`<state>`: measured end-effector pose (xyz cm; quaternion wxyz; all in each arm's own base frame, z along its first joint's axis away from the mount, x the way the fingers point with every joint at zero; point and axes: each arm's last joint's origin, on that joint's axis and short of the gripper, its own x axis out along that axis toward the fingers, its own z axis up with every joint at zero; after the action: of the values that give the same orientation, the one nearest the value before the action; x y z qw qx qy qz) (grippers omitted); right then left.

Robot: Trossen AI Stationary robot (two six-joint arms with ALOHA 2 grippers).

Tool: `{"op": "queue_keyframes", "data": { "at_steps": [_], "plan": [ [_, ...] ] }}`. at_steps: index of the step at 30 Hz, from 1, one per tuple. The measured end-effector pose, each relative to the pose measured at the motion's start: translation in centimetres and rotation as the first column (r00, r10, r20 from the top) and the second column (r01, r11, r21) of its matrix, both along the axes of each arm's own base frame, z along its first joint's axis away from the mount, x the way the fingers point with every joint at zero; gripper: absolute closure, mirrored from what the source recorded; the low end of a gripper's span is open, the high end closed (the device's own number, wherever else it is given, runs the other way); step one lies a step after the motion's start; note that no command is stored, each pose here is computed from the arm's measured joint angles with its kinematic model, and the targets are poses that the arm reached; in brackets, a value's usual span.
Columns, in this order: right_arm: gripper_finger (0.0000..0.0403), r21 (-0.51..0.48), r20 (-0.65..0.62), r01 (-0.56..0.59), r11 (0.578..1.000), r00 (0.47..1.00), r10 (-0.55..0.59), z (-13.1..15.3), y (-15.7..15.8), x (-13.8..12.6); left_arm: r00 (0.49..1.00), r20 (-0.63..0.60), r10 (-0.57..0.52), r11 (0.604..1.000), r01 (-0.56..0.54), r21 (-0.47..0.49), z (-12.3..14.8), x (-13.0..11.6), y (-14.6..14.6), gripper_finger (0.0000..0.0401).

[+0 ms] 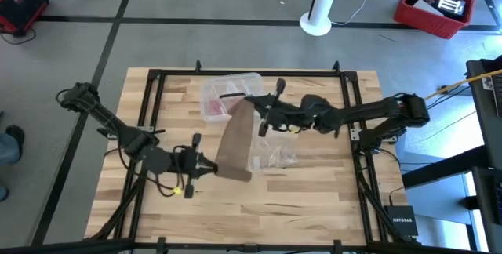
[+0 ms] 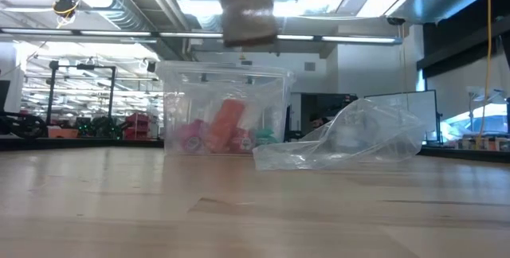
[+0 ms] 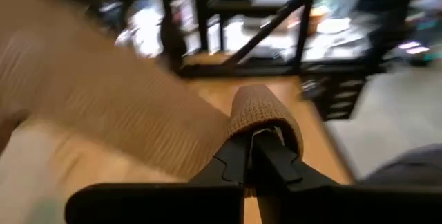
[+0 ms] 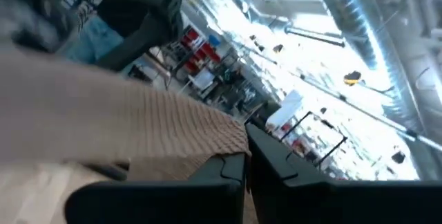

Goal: Roll bandage
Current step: Roll the brown bandage

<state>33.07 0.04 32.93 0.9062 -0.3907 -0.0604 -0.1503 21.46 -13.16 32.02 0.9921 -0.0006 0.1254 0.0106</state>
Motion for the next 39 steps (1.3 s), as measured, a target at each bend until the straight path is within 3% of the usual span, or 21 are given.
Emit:
{"op": "queue_keyframes", "data": {
  "at_steps": [3,7,12,15,17,20,22,25,28,31,35,39],
  "plan": [
    [0.0393,-0.027,0.014,-0.047,0.999,0.999,0.047,1.7,1.3,-0.7,0.985,-0.064,0.158,0.987,-0.157,0.018,-1.0,0.0,0.9,0.0401],
    [0.0397,-0.044,-0.002,-0.150,0.988,0.989,0.150,3.1,3.9,-1.1,0.924,-0.115,0.364,0.931,-0.359,0.064,-2.1,0.0,2.8,0.0401],
    [0.0393,-0.091,-0.114,-0.306,0.948,0.949,0.295,3.6,8.2,-1.6,0.808,-0.078,0.584,0.808,-0.569,0.153,-2.4,-0.2,5.1,0.0401],
    [0.0393,-0.055,-0.223,-0.371,0.927,0.909,0.351,2.6,10.2,-2.1,0.749,0.007,0.663,0.734,-0.652,0.192,-1.5,-0.9,5.9,0.0401],
    [0.0395,-0.002,-0.302,-0.375,0.927,0.884,0.357,1.7,11.1,-2.4,0.727,0.062,0.683,0.704,-0.679,0.206,-0.3,-1.7,6.3,0.0401],
    [0.0391,0.130,-0.381,-0.348,0.928,0.847,0.371,0.5,11.5,-2.7,0.756,0.101,0.647,0.727,-0.651,0.217,1.5,-2.6,6.8,0.0401],
    [0.0377,0.277,-0.384,-0.283,0.918,0.844,0.375,-0.2,11.4,-2.4,0.784,0.122,0.608,0.755,-0.619,0.215,2.6,-3.1,7.0,0.0401],
    [0.0333,0.486,-0.362,-0.173,0.857,0.852,0.378,-1.5,10.7,-1.4,0.810,0.146,0.567,0.780,-0.586,0.219,3.4,-3.4,7.1,0.0401],
    [0.0271,0.602,-0.374,-0.151,0.784,0.814,0.444,-2.8,10.4,-0.5,0.817,0.145,0.559,0.780,-0.577,0.244,3.5,-3.4,7.1,0.0401],
    [0.0207,0.637,-0.379,-0.161,0.754,0.786,0.488,-3.2,10.4,-0.3,0.817,0.145,0.558,0.782,-0.577,0.236,3.5,-3.4,7.0,0.0401],
    [0.0138,0.608,-0.384,-0.119,0.785,0.822,0.422,-2.7,10.2,-0.3,0.824,0.144,0.549,0.793,-0.567,0.221,3.4,-3.5,6.9,0.0401],
    [0.0093,0.605,-0.377,-0.118,0.788,0.829,0.414,0.1,10.1,-0.7,0.830,0.139,0.540,0.798,-0.558,0.227,3.3,-3.4,6.7,0.0401]
  ]
}}
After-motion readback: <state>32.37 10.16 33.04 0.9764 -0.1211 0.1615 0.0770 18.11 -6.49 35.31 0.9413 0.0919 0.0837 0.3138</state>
